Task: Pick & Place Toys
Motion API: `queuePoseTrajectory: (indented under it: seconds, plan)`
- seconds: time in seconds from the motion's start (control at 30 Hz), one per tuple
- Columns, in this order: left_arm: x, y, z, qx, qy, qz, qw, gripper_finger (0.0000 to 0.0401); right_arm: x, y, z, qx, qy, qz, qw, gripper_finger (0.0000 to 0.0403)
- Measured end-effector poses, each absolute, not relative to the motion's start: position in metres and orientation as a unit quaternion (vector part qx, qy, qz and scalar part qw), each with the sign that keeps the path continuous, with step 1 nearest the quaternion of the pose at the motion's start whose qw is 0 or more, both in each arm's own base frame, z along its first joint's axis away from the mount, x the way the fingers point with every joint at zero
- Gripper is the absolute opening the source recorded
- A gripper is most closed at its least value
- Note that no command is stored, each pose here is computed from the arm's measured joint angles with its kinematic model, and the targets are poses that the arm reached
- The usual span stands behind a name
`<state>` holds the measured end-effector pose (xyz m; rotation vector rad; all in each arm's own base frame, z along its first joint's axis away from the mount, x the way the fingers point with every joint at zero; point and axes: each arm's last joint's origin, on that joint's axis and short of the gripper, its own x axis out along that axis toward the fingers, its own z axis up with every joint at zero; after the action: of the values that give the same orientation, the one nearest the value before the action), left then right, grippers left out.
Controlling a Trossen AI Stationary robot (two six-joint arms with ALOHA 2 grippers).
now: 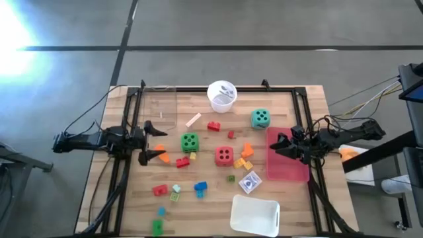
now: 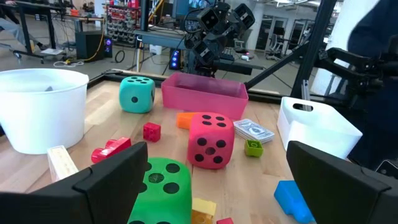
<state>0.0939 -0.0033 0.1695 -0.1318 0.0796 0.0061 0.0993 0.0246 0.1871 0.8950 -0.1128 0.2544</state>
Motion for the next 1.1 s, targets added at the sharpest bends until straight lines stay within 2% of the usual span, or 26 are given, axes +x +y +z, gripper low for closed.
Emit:
queuePoseTrajectory:
  seconds: [0.3,0.5,0.73,0.97,1.1]
  plan:
    - [0.094,-0.003,0.169,-0.066,0.040,0.003,0.997,0.0388,0.099,0.024,0.187,0.425,-0.056,0.120,0.896,0.0209]
    - [0.094,-0.003,0.169,-0.066,0.040,0.003,0.997,0.0388,0.100,0.018,0.187,0.296,-0.100,0.009,0.950,0.0209]
    - [0.094,-0.003,0.169,-0.066,0.040,0.003,0.997,0.0388,0.099,0.017,0.188,0.296,-0.112,-0.017,0.949,0.0209]
    - [0.094,-0.003,0.169,-0.066,0.040,0.003,0.997,0.0388,0.099,0.016,0.196,0.184,-0.119,-0.043,0.975,0.0209]
    - [0.094,-0.003,0.169,-0.066,0.040,0.003,0.997,0.0388,0.100,0.013,0.216,0.182,-0.090,-0.109,0.973,0.0209]
